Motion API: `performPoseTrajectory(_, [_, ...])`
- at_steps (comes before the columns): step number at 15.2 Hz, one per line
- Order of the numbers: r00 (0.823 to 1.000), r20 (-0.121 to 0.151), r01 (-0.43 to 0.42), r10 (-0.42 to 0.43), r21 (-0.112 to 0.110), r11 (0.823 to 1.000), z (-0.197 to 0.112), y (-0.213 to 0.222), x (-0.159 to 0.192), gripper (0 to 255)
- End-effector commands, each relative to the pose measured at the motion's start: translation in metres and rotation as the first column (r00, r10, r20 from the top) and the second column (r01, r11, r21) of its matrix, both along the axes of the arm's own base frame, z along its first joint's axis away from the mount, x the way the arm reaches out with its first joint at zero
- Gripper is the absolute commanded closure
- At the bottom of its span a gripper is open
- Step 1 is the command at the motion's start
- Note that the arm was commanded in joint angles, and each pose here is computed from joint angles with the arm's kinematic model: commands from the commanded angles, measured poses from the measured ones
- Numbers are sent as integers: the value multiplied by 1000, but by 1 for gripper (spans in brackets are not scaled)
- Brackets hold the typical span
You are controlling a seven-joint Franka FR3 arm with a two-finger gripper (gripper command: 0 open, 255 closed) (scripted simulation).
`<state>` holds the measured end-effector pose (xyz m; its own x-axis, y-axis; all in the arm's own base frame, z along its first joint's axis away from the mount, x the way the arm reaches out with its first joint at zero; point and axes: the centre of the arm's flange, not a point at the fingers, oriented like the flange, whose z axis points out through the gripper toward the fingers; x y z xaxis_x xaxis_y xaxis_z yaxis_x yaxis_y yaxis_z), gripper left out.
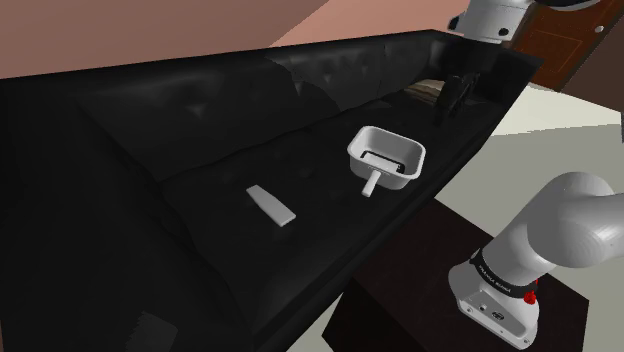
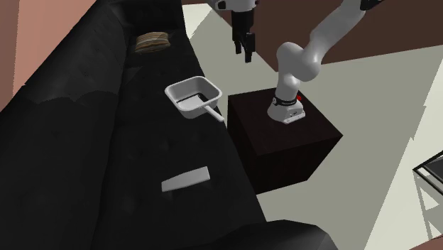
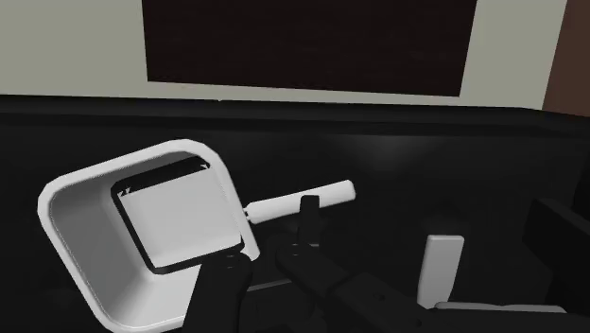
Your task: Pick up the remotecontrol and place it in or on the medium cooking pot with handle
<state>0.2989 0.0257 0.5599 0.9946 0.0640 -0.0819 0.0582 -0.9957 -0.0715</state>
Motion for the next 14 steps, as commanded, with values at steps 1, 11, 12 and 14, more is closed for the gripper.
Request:
performPoseTrajectory(1, [1000,0,0,0,0,1000,0,0,0,0])
performPoseTrajectory(11, [1000,-1,8,-8,-19,1000,-87,64,78,0])
performPoseTrajectory(12, [1000,-1,9,-9,-21,1000,-96,70,86,0])
performPoseTrajectory(14, [1000,-1,10,-10,-24,1000,-113,83,101,0])
